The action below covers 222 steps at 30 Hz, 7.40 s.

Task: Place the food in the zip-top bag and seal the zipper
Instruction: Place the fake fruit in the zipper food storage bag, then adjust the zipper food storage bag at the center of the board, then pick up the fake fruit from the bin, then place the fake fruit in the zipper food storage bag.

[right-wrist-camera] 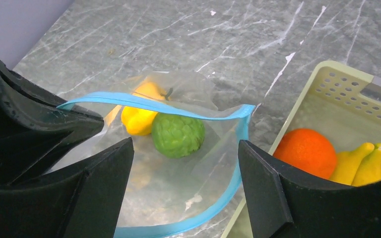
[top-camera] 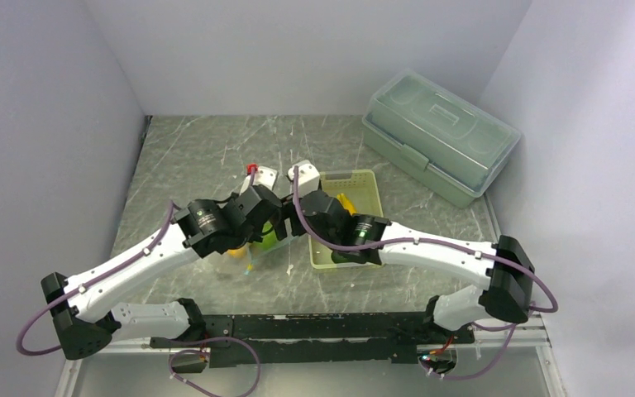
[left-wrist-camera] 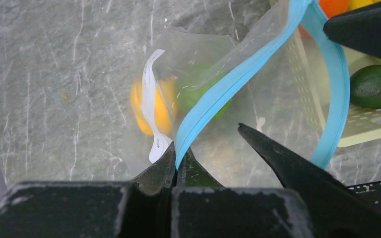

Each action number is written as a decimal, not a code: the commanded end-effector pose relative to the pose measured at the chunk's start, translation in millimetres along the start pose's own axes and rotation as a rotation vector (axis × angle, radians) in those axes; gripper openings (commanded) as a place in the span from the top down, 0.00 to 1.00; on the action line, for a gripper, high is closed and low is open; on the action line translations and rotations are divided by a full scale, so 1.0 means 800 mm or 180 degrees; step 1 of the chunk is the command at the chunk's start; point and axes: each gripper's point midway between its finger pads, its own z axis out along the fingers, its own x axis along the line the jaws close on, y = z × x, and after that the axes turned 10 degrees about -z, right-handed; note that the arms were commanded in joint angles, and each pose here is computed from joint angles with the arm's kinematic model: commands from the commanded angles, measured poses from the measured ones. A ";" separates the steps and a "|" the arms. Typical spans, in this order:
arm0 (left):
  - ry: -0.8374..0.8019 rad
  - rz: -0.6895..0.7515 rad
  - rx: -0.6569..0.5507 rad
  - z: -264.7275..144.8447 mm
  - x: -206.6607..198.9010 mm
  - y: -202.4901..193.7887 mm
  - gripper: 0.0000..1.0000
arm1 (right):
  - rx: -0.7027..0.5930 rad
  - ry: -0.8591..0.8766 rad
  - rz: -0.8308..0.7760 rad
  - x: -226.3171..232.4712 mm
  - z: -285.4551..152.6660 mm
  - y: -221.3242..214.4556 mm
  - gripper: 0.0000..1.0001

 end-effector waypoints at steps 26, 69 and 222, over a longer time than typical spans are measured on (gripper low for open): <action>0.0029 0.0335 -0.0291 -0.081 0.007 0.102 1.00 | -0.0762 -0.0230 0.0481 -0.062 -0.119 0.082 0.19; -0.0048 -0.0062 -0.0159 -0.069 0.015 0.113 1.00 | -0.0765 -0.0322 0.0555 -0.077 -0.136 0.069 0.19; 0.0104 0.0264 -0.0059 -0.002 0.031 0.054 1.00 | -0.0857 0.0480 0.0731 -0.040 -0.098 0.115 0.55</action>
